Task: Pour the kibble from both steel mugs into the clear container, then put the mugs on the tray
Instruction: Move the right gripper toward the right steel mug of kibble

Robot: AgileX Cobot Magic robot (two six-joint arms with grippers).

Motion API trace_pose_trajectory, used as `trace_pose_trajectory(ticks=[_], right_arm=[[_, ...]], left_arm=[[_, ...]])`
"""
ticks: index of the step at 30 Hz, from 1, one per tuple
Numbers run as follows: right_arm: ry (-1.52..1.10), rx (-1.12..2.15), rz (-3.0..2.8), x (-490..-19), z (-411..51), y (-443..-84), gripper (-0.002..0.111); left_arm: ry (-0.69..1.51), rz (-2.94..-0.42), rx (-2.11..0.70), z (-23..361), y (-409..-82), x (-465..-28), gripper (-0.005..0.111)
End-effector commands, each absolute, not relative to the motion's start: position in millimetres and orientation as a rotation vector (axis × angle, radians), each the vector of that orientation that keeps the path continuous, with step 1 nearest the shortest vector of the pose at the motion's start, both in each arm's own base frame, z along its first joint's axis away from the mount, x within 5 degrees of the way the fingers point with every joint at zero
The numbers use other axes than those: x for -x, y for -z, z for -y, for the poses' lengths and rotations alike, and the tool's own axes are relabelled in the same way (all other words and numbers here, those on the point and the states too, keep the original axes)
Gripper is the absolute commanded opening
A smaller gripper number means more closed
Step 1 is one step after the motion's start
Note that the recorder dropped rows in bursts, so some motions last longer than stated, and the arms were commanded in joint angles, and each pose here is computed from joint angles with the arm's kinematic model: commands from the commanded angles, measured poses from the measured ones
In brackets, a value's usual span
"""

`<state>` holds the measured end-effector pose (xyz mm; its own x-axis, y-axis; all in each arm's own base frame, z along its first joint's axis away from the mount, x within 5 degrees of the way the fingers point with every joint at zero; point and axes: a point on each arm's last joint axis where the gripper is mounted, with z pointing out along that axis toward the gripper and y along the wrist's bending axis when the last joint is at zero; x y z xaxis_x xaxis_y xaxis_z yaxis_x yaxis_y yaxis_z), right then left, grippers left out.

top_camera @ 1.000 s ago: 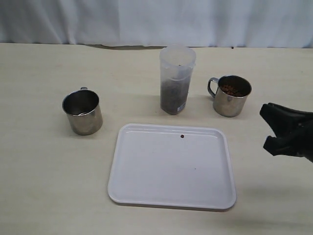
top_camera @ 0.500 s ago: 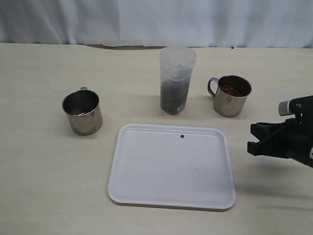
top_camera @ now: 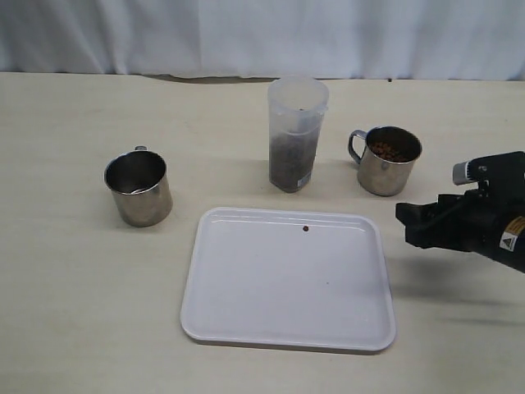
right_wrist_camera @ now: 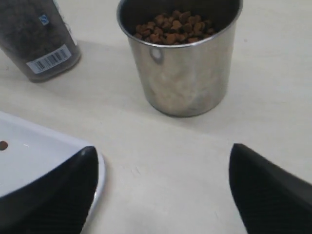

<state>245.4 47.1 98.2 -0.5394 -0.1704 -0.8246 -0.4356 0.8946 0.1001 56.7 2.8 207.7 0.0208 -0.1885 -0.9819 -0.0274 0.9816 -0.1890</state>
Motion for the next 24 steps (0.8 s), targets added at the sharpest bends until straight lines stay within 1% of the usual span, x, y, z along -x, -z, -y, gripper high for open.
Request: trace_pose_trajectory(ticks=[1,5,9,16,24], right_arm=[[-0.404,0.464,-2.045,-254,-51,-92,0.063],[-0.398,0.52,-2.01,-262,-54,-79,0.074],[-0.399,0.538,-1.972,-273,-55,-68,0.078],[-0.416,0.535,-1.941,-290,-57,-54,0.078],[-0.423,0.526,-1.878,-299,-59,-58,0.078]], left_arm=[[0.132,-1.544,0.171,-3,-207,-56,0.0],[0.132,-1.544,0.171,-3,-207,-56,0.0],[0.132,-1.544,0.171,-3,-207,-56,0.0],[0.138,-1.533,0.167,-2,-208,-56,0.0],[0.138,-1.533,0.167,-2,-208,-56,0.0]])
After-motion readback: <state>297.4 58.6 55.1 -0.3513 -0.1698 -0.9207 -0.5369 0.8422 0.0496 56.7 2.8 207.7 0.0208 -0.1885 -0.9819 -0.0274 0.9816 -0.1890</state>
